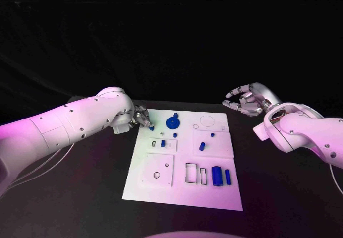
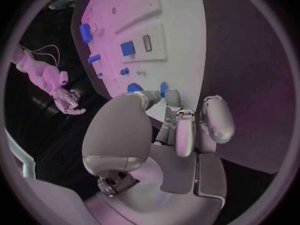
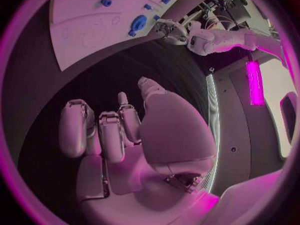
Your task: Assemble the parts on the task board
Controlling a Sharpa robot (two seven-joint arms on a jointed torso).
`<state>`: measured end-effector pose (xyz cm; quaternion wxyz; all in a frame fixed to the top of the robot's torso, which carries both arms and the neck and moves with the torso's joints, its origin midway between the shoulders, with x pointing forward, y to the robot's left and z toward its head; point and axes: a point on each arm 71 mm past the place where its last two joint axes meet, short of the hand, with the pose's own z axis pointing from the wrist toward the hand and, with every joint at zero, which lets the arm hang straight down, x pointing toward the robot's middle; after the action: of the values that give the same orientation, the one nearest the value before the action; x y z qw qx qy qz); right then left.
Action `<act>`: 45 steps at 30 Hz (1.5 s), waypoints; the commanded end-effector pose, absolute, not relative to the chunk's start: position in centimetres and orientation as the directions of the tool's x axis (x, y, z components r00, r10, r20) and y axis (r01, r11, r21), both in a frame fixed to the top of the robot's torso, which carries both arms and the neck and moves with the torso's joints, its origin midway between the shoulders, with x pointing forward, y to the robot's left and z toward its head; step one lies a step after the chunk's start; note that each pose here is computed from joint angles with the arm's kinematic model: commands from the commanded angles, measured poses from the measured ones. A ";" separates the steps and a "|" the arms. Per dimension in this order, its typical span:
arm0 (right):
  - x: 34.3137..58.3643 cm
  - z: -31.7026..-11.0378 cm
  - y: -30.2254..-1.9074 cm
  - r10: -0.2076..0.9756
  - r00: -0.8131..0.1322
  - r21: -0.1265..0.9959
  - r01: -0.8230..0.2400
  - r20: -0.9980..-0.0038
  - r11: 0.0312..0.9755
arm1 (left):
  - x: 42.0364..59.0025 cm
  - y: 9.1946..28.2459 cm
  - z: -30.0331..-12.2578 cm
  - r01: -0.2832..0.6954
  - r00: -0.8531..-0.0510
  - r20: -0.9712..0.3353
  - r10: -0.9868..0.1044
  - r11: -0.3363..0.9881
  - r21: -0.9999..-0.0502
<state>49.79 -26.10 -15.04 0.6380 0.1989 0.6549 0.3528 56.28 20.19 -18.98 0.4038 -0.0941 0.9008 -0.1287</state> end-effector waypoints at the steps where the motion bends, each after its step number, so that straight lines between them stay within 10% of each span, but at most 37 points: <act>1: 49.8 -15.1 -26.0 0.708 -0.110 0.713 -0.198 -0.698 0.672 | 56.2 20.2 -19.1 -0.065 -0.670 -0.689 -0.275 0.947 -0.314; 26: 49.7 -15.2 -26.2 0.710 -0.107 0.715 -0.194 -0.696 0.671 | 53.0 20.8 -17.8 -0.049 -0.625 -0.676 -0.391 0.884 -0.466; 45: 49.6 -15.4 -26.4 0.711 -0.110 0.717 -0.189 -0.695 0.671 | 49.7 20.7 -19.3 0.065 -0.593 -0.749 -0.296 0.909 -0.411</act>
<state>49.66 -26.45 -15.40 0.6368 0.2028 0.6564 0.3502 49.73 20.85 -19.44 0.4270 -0.0845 0.8772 -0.2027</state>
